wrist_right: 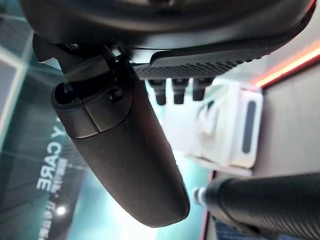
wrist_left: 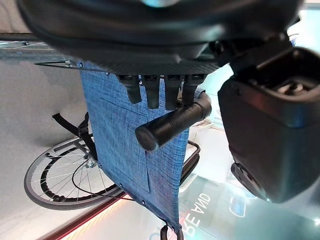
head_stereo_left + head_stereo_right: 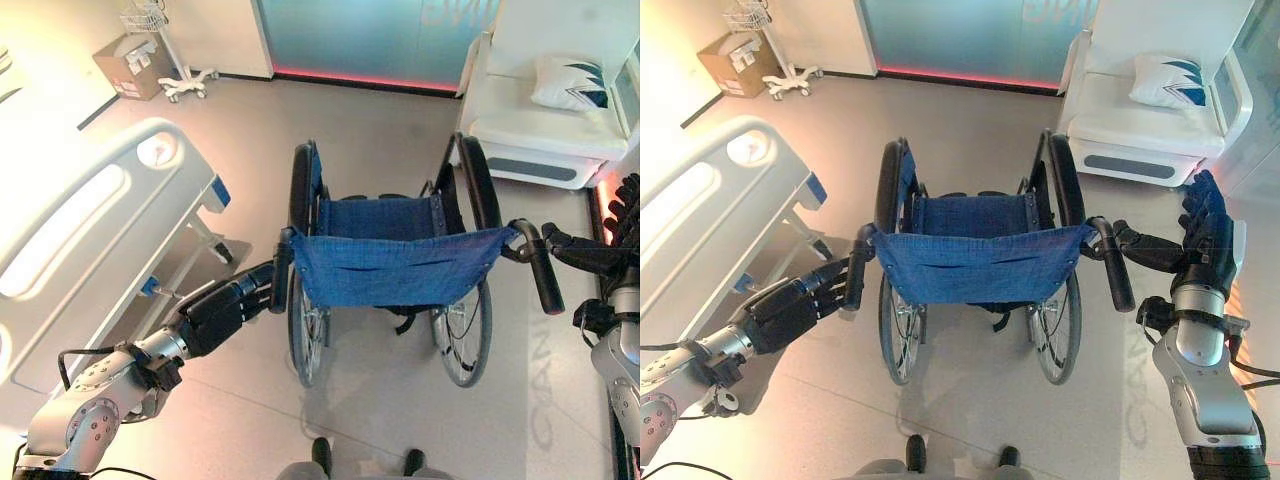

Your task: Push the wheelchair next to the bed

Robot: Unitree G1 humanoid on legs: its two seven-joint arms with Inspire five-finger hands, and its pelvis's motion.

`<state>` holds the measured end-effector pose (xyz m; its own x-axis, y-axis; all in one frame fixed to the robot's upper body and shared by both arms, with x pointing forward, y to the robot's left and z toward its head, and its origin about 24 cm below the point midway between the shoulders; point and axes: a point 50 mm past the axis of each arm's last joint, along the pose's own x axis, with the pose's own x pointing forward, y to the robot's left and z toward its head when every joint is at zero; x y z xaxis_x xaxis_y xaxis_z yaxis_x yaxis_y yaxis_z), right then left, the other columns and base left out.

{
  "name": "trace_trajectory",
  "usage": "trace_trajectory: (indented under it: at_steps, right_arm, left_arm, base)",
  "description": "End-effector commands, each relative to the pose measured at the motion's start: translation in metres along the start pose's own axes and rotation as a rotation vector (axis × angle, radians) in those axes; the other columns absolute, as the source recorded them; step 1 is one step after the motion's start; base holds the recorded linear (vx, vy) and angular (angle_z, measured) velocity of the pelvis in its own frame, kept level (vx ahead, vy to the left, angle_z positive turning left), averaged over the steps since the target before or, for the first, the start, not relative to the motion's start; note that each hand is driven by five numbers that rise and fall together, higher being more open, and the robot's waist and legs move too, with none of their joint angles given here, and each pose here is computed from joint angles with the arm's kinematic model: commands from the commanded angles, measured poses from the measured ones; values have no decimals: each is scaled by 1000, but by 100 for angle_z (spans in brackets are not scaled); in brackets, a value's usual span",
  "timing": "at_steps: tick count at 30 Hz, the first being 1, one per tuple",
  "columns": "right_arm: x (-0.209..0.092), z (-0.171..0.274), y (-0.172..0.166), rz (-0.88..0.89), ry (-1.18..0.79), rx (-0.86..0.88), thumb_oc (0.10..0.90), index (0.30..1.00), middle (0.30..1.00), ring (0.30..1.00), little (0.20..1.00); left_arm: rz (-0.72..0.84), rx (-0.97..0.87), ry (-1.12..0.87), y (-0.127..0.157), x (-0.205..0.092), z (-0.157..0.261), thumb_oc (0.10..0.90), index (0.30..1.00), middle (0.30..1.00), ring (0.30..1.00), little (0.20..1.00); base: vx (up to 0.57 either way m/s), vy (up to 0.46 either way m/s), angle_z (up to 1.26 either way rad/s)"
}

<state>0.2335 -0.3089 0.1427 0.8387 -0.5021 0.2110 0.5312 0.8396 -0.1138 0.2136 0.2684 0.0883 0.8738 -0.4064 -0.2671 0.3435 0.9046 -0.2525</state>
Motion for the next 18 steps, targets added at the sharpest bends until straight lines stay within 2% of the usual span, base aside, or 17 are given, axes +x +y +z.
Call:
trace_trajectory:
  at_steps: [1,4,6,9,13,16,18]
  right_arm:
    - [12,41,7,91,-185,43,800,900,900,900,900]
    - [10,27,21,226,-69,115,800,900,900,900,900]
    - [5,14,35,350,58,235,800,900,900,900,900]
    - [1,5,45,423,125,325,800,900,900,900,900]
    - [1,2,50,445,149,412,800,900,900,900,900]
    - [1,0,49,429,164,424,800,900,900,900,900]
    - [2,-5,45,384,170,369,800,900,900,900,900]
  left_arm:
    - [-114,110,-235,-18,8,51,800,900,900,900,900]
    - [-111,108,-242,-18,11,50,800,900,900,900,900]
    - [-110,111,-243,-18,12,49,800,900,900,900,900]
    - [-109,117,-243,-18,13,48,800,900,900,900,900]
    - [-103,119,-237,-16,14,47,800,900,900,900,900]
    - [-101,111,-233,-15,13,45,800,900,900,900,900]
    - [-97,106,-232,-14,13,44,800,900,900,900,900]
  base:
    - [0,0,0]
    - [0,0,0]
    - [0,0,0]
    - [0,0,0]
    - [0,0,0]
    - [0,0,0]
    - [0,0,0]
